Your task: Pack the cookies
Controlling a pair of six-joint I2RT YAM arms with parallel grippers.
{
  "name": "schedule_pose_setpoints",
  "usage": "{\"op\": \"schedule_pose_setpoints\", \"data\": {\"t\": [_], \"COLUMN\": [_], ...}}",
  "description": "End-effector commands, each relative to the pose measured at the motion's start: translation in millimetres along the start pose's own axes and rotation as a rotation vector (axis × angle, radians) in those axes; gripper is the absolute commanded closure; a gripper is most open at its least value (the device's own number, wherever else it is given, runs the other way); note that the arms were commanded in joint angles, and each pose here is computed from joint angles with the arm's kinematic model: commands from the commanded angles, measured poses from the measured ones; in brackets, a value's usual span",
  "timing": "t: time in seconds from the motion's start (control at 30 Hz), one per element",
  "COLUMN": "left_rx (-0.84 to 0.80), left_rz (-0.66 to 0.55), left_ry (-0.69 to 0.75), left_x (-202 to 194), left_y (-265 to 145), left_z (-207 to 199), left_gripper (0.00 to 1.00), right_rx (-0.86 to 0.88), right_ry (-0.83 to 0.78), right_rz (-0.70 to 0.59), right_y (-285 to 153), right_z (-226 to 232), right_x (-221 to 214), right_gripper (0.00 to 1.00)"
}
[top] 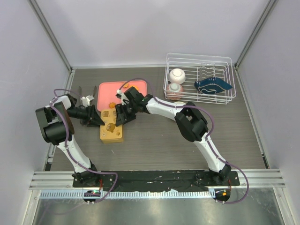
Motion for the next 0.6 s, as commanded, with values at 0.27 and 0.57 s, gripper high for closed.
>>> {"op": "schedule_pose_setpoints", "data": {"t": [0.27, 0.57], "left_rx": [0.065, 0.038], "left_rz": [0.036, 0.039], "left_ry": [0.12, 0.137], "left_x": [0, 3], "left_y": [31, 42], "left_z": [13, -1], "left_gripper": [0.89, 0.66], "right_rx": [0.077, 0.055], "right_ry": [-0.069, -0.089], "right_rz": [-0.031, -0.049], "right_y": [-14, -23], "right_z": [43, 44], "right_x": [-3, -4], "right_gripper": [0.43, 0.43]}}
Point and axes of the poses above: each gripper's point midway between its finger pads, its own y axis out along the fingers, its own z axis along the line the jaws close on, x = y × z, the point moved 3 cm from there along -y, back along the fingers, and after that the axes turned 7 degrees about y, right-handed, at the moved point
